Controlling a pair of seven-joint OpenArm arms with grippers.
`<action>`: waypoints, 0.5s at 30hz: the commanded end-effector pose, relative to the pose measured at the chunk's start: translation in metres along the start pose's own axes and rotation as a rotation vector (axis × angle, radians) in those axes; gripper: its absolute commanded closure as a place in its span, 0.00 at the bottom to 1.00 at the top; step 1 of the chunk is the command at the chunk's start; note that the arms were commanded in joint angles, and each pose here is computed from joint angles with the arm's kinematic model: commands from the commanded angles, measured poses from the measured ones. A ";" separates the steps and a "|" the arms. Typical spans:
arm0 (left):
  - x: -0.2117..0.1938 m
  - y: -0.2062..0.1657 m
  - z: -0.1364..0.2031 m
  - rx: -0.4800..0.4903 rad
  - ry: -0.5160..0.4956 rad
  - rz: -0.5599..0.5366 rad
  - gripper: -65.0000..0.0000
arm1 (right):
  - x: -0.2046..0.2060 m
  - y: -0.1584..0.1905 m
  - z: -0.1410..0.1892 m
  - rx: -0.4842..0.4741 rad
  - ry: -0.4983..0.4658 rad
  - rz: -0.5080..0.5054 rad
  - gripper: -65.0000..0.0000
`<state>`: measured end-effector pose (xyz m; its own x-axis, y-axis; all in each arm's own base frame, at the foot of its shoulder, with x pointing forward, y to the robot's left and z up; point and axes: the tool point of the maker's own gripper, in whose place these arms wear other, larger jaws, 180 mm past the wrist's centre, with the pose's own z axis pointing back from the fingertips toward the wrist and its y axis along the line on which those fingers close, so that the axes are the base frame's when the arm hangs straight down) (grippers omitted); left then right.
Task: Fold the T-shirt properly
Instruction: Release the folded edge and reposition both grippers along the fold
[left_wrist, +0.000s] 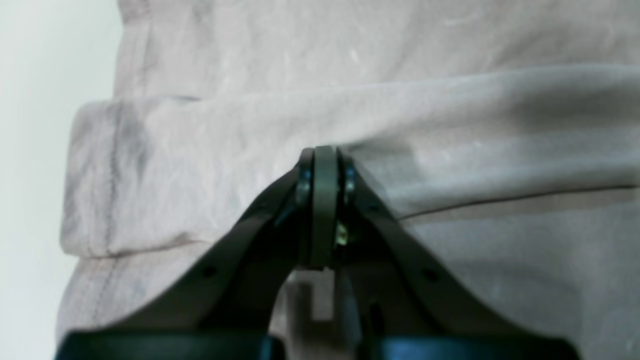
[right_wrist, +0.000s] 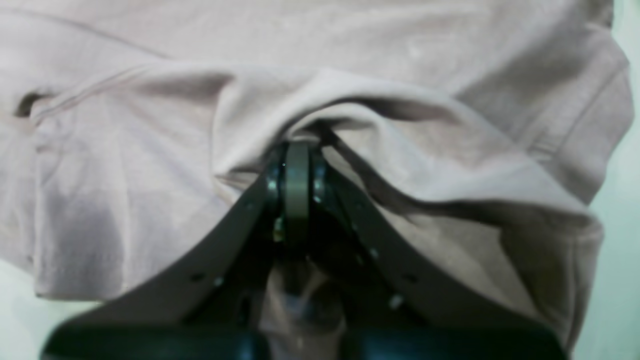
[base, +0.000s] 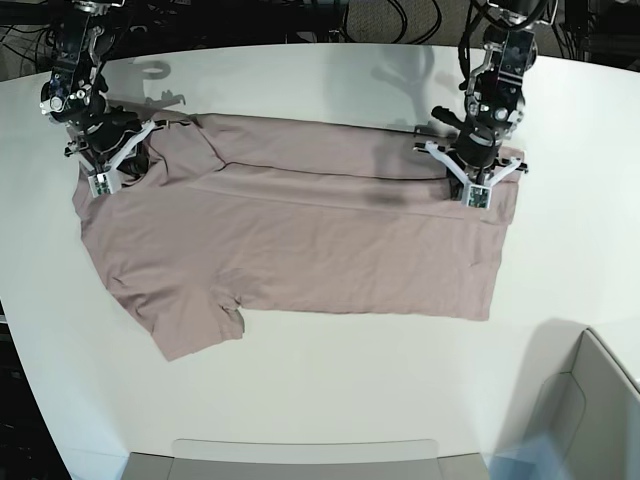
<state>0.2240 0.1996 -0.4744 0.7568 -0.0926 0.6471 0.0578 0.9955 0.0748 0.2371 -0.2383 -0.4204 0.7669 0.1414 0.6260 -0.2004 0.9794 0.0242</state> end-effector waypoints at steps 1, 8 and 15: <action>-0.105 0.010 0.025 0.028 0.409 -0.004 1.00 | -0.032 0.003 0.003 -0.008 0.127 0.022 1.00; -0.157 0.009 0.061 0.032 0.514 0.002 1.00 | -0.058 0.013 0.016 0.002 0.173 0.024 1.00; -0.179 0.029 0.088 0.087 0.578 0.041 1.00 | -0.059 0.009 0.018 -0.005 0.178 0.027 1.00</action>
<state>0.1591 0.2302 -0.4683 0.7369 -0.0801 0.6712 0.0018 0.9932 0.1167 0.2086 -0.2248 -0.4238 0.7758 0.1302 0.6174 -0.2120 0.9754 0.0607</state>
